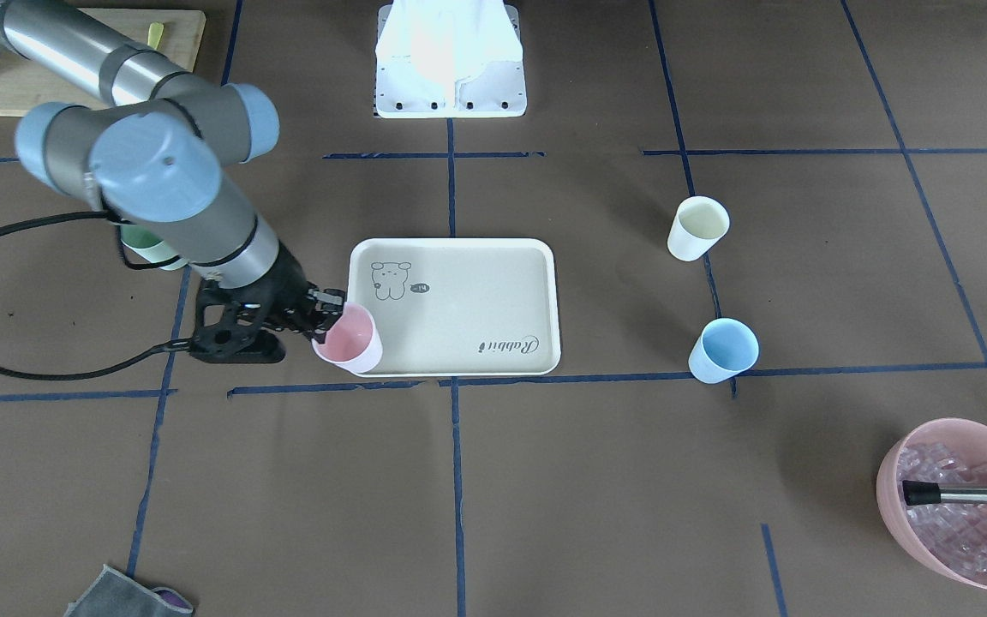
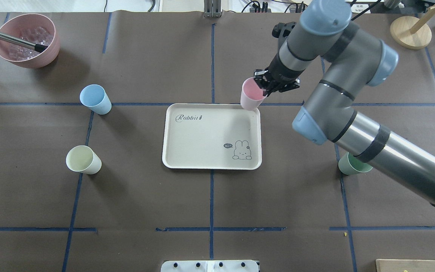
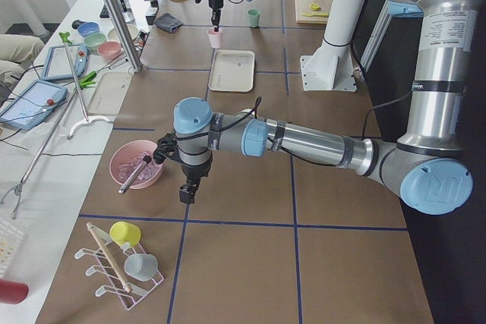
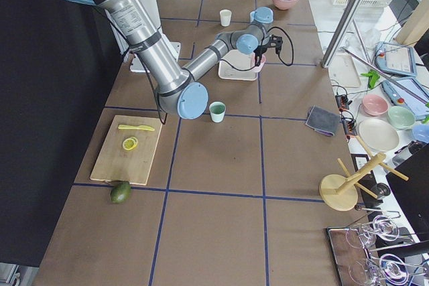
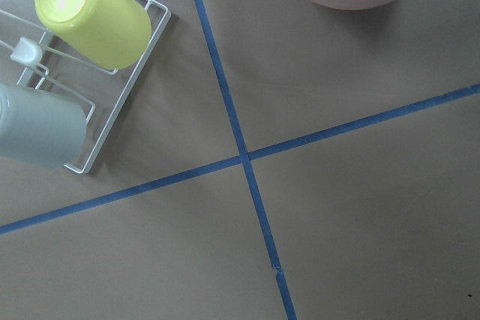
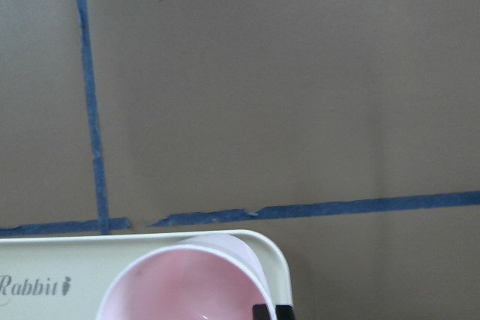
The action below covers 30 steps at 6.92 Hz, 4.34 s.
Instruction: Place all cups on tray
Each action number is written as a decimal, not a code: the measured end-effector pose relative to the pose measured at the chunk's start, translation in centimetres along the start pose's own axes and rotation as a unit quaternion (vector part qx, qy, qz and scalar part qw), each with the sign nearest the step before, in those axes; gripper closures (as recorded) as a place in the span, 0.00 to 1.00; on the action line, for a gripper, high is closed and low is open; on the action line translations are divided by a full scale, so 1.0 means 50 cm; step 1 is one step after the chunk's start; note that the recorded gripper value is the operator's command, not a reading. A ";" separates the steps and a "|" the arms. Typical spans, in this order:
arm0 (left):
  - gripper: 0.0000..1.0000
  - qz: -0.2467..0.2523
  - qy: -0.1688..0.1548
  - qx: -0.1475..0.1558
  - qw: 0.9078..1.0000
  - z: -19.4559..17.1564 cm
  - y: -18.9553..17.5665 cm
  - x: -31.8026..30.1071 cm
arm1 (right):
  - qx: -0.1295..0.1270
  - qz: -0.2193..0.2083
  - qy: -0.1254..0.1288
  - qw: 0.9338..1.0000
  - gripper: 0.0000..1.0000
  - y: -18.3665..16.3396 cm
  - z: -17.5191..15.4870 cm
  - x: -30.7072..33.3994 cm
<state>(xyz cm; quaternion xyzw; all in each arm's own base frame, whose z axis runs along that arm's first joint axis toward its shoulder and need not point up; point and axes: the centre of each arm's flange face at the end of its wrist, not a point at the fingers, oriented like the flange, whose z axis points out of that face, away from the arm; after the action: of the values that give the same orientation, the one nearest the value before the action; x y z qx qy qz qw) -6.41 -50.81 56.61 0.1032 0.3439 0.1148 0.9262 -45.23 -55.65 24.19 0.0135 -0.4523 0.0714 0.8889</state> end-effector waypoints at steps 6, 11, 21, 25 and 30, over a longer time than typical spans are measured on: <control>0.00 0.000 0.000 0.000 1.000 0.000 0.000 0.000 | 0.023 0.009 0.033 0.999 0.01 0.079 0.086 -0.010; 0.00 -0.009 0.003 0.007 1.000 0.000 -0.039 0.048 | 0.008 -0.017 0.028 0.999 0.01 -0.040 -0.052 0.118; 0.05 -0.201 0.038 -0.031 0.978 0.209 -0.002 0.821 | -0.041 -0.229 0.078 0.969 0.01 -0.071 -0.227 0.898; 0.46 -0.211 0.027 -0.049 0.976 0.268 -0.001 0.826 | -0.041 -0.228 0.078 0.970 0.01 -0.071 -0.227 0.900; 1.00 -0.215 0.030 -0.055 0.975 0.288 -0.019 0.848 | -0.040 -0.227 0.078 0.970 0.01 -0.071 -0.228 0.898</control>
<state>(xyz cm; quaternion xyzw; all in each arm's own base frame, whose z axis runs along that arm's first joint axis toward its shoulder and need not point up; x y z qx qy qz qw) 34.50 -41.28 41.02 -0.0281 0.3785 -0.0654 0.9229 -9.53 -52.99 53.78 0.0744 -0.3692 -0.1501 0.9141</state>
